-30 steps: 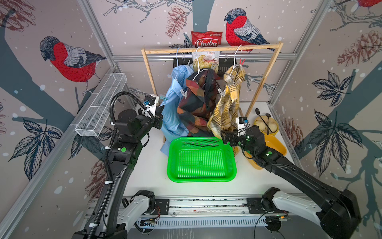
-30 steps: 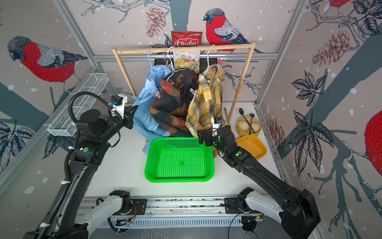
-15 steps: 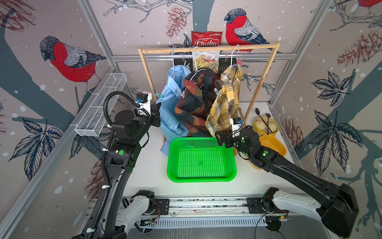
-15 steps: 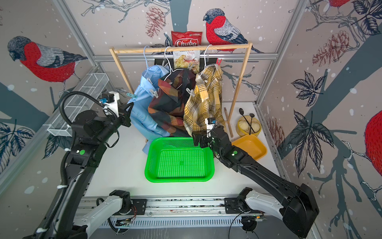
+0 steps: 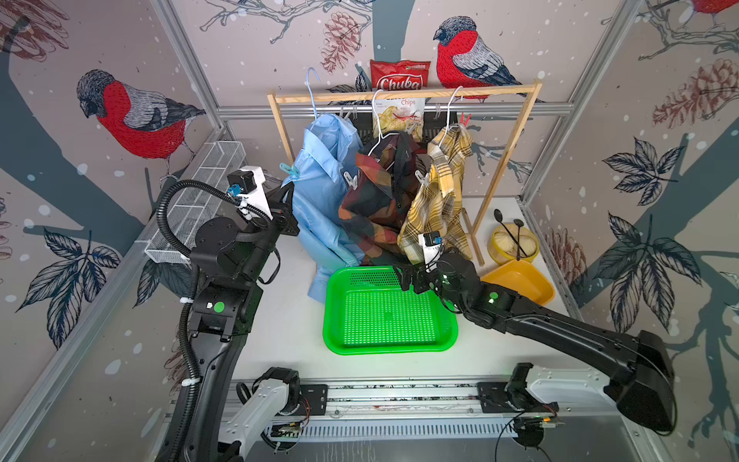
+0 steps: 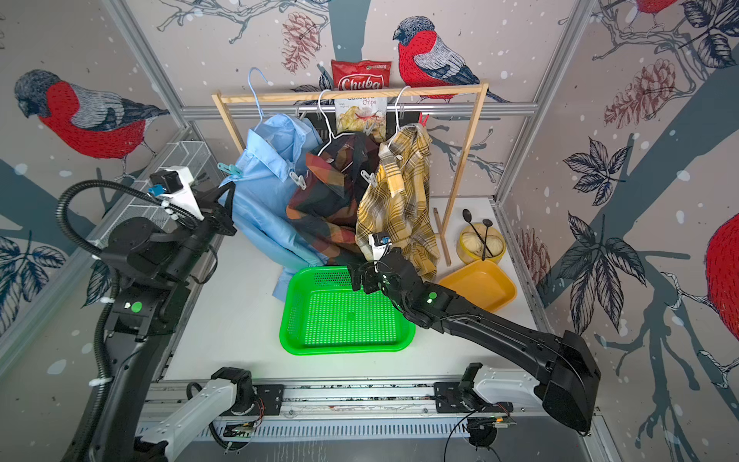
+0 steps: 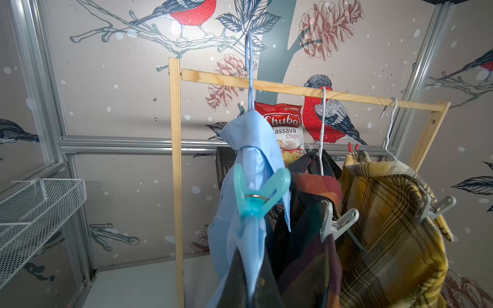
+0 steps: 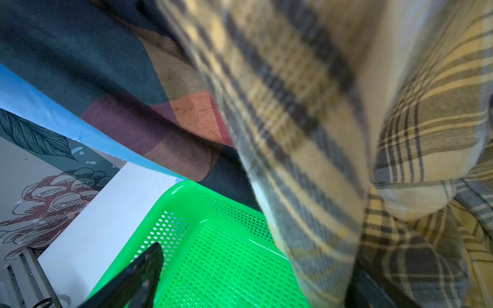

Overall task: Remove the clothespins securing long-sleeve shirts to the hanger
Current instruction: Pick up the hanger from the clothesline, then place the long-sleeve shirt at the bin.

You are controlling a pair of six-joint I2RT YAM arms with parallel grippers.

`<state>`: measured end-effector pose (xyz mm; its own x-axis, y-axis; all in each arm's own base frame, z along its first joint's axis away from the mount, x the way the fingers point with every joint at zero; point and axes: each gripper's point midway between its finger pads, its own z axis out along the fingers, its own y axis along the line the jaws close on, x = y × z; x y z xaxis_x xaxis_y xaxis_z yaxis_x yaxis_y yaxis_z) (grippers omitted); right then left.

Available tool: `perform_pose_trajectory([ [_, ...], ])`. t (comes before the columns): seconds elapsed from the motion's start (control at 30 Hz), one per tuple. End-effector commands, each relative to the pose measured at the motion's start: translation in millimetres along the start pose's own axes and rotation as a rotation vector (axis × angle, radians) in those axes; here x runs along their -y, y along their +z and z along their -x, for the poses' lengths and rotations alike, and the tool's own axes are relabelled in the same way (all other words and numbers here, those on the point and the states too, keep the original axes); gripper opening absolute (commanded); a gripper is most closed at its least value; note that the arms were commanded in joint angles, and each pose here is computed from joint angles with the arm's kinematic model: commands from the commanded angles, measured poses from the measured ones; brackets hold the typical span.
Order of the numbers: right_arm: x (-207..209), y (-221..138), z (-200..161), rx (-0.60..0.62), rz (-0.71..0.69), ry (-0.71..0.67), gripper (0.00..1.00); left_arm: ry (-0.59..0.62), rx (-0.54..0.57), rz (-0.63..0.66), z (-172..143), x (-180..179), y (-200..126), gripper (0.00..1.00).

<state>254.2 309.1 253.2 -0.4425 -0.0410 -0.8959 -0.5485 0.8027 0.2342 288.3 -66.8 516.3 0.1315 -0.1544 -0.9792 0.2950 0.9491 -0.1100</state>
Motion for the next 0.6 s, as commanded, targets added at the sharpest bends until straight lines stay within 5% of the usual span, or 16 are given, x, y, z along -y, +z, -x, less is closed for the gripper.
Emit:
perform_pose_trajectory([
  [0.0,-9.0,0.2,6.0,0.02,-0.007,0.008,1.0,-0.01,0.181,-0.004,54.0,4.3,-8.3,0.0],
  [0.27,-46.8,6.3,1.0,0.001,0.056,-0.031,1.0,-0.017,0.231,-0.05,94.3,19.1,-33.5,0.0],
  [0.57,-142.0,5.4,7.3,0.007,0.269,-0.127,1.0,-0.02,0.295,-0.091,130.0,32.8,-64.9,0.0],
])
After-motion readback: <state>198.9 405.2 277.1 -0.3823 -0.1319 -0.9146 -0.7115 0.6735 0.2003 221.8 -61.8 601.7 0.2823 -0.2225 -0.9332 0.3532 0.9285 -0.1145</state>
